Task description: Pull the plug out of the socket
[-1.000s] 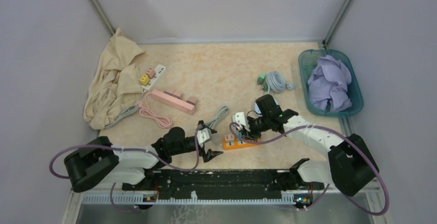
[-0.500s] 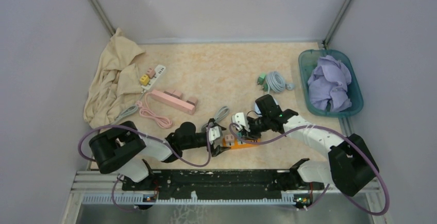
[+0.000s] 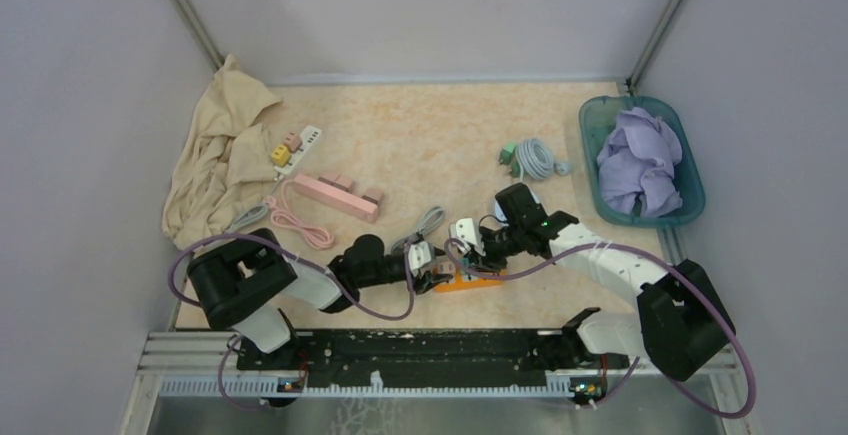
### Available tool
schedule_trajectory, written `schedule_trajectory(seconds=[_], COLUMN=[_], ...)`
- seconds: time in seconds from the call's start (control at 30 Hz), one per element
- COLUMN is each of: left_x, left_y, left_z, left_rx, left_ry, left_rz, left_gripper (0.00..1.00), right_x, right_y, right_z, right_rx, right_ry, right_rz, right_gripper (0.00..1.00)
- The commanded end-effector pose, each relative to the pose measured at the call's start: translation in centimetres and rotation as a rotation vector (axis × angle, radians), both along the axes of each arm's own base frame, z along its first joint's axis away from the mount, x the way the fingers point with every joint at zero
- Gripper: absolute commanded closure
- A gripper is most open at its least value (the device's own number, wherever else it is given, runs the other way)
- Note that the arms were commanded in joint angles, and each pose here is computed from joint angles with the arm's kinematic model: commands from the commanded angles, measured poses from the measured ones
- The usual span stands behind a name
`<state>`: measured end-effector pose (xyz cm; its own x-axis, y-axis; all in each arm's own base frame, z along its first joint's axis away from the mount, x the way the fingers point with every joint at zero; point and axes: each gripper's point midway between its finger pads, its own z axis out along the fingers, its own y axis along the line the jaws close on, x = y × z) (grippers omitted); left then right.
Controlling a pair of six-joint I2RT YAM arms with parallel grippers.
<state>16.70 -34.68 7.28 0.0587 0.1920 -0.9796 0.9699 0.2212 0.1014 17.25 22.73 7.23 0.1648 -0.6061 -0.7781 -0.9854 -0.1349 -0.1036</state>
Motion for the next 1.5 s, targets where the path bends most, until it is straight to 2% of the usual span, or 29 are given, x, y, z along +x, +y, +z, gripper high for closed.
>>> schedule_trajectory(seconds=[0.0, 0.07, 0.3, 0.4, 0.57, 0.93, 1.23, 1.47], left_x=[0.1, 0.1, -0.1, -0.3, -0.3, -1.2, -1.4, -1.2], left_y=[-1.2, -1.2, -1.0, -1.0, -0.8, 0.7, 1.1, 0.7], left_z=[1.3, 1.0, -0.5, -1.3, -2.4, -3.9, -4.3, -4.3], left_rx=[-0.045, -0.037, 0.02, 0.053, 0.079, 0.09, 0.09, 0.092], left_ry=[-0.02, -0.018, -0.008, 0.0, 0.013, 0.047, 0.054, 0.06], left_rz=[-0.025, -0.027, -0.044, -0.061, -0.055, -0.041, -0.03, -0.037], left_gripper=[0.39, 0.43, 0.85, 0.97, 0.99, 0.99, 0.99, 0.99], right_x=[0.5, 0.4, 0.4, -0.3, -1.9, 1.2, -1.9, -1.8], right_y=[1.3, 1.3, 1.3, 1.7, 2.8, 0.9, 0.5, 2.4], right_z=[1.9, 1.9, 1.9, 2.4, 3.5, 4.7, 4.7, 4.4], right_rx=[0.054, 0.053, 0.054, 0.085, 0.147, 0.163, 0.206, 0.208], right_ry=[-0.032, -0.03, -0.027, 0.003, 0.036, 0.01, 0.009, 0.052], right_rz=[0.039, 0.038, 0.038, 0.06, 0.117, -0.01, 0.137, 0.097], right_gripper=[0.92, 0.92, 0.93, 0.97, 1.0, 1.0, 1.0, 1.0])
